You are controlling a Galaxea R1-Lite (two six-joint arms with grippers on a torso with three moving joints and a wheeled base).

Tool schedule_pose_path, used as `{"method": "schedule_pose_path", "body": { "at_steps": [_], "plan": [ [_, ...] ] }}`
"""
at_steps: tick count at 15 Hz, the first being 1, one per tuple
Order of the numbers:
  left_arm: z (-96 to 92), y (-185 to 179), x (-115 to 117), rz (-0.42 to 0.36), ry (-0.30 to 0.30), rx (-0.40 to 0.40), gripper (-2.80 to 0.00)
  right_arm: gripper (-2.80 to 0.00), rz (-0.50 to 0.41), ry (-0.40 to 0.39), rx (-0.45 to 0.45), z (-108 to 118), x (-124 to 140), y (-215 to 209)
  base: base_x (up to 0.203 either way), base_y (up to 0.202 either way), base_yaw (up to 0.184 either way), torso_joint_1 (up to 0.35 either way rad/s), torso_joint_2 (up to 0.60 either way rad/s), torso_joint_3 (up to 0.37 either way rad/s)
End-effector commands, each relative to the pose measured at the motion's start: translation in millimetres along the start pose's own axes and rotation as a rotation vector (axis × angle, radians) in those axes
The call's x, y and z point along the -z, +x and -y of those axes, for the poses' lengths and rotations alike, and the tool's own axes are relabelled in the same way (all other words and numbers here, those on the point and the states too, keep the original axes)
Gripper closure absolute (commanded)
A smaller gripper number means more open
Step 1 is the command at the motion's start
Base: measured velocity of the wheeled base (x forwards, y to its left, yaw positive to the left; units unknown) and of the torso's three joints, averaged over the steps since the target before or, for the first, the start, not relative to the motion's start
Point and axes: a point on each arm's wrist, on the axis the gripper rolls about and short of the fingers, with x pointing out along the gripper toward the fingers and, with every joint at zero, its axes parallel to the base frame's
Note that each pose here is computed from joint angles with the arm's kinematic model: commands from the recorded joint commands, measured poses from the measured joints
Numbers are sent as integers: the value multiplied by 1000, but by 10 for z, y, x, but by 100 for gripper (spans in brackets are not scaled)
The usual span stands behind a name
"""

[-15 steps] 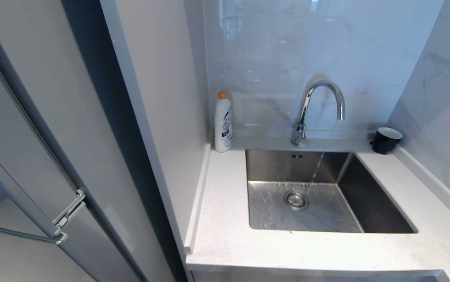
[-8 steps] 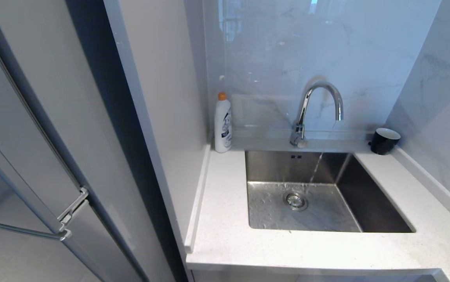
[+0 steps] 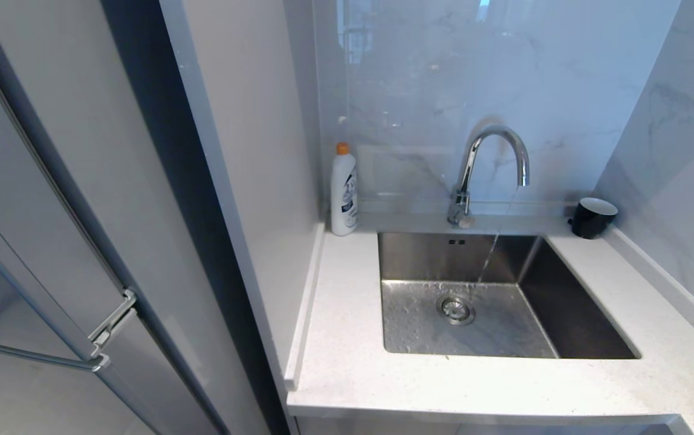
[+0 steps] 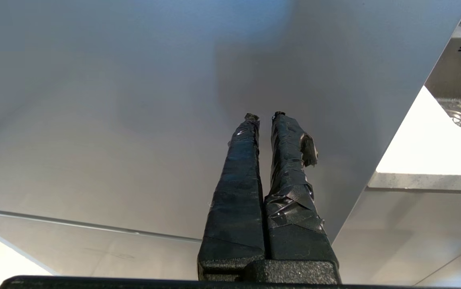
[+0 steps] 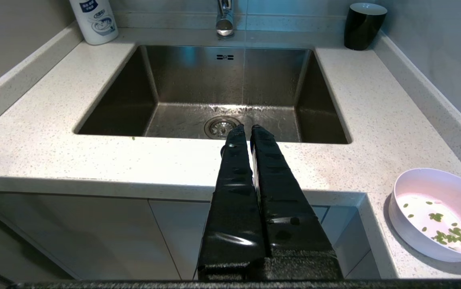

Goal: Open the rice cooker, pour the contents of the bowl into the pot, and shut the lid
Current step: Pick up the bowl on the table

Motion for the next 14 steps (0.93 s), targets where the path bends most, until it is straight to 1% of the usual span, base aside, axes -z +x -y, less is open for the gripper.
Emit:
{"method": "schedule_pose_path", "body": {
  "at_steps": [1,2,3,4,5,8,10,11,12,13,14],
  "plan": [
    [0,1,4,-1,-1,1,0,0,-4,-7,6,1,1,-3,0,0,0,0,0,0],
    [0,2,4,-3,-1,1,0,0,-1,-15,11,3,-11,-6,0,0,0,0,0,0],
    [-1,1,4,-2,-4,-3,0,0,19,-20,14,5,-95,-24,0,0,0,0,0,0],
    [-1,2,4,-2,-13,-5,0,0,22,-18,16,7,-214,-27,0,0,0,0,0,0],
    [-1,2,2,-2,-17,-5,0,0,-2,-5,16,10,-348,4,0,0,0,0,0,0],
    [-1,1,3,0,-17,-6,0,0,-134,69,23,25,-897,319,0,0,0,0,0,0],
    [-2,1,2,1,-28,-9,0,0,-225,119,54,43,-1274,711,0,0,0,0,0,0],
    [-2,2,1,0,-34,-9,0,0,-280,143,78,56,-1402,940,0,0,0,0,0,0],
    [-2,2,1,0,-34,-9,0,0,-348,169,107,76,-1489,1188,0,0,0,0,0,0],
    [-2,1,1,1,-36,-9,0,0,-428,195,137,100,-1519,1431,0,0,0,0,0,0],
    [-2,1,0,3,-36,-10,0,0,-513,224,172,134,-1487,1661,0,0,0,0,0,0]
  ]
}}
